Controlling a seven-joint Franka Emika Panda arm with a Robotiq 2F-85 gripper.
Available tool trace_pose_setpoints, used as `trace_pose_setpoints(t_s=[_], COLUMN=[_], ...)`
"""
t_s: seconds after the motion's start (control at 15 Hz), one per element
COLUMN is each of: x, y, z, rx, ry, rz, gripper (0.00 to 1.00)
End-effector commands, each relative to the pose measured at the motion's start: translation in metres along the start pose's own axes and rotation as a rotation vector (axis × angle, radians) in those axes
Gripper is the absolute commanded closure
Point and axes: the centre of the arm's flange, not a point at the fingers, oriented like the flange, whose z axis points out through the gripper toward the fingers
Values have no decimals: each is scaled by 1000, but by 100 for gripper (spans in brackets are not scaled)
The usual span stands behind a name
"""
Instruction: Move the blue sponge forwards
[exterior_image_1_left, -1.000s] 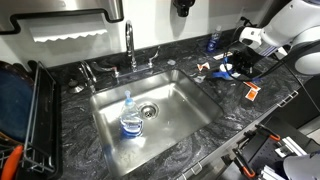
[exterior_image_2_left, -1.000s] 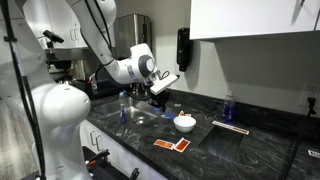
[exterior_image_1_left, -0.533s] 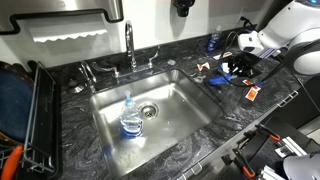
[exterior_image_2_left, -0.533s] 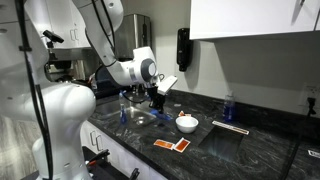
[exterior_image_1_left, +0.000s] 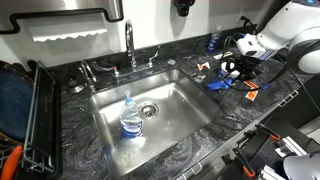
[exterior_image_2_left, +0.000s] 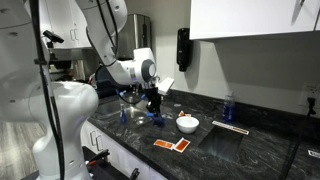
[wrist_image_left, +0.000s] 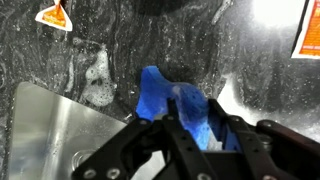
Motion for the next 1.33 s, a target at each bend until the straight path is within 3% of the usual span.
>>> trace_pose_setpoints(t_s=[0.0, 0.27, 0.33, 0.47, 0.53, 1.07, 1.27], x=[8, 8, 9, 10, 16, 41, 42], y=[-38, -32, -30, -25, -17, 26, 38], z=[-22, -36, -40, -47, -52, -78, -85], rx=[4, 24, 29, 38, 81, 196, 233], ry=[2, 12, 13, 23, 2, 45, 22], rz=[-5, 49, 74, 114, 228, 674, 827], gripper=[31, 4, 1, 0, 0, 0, 0])
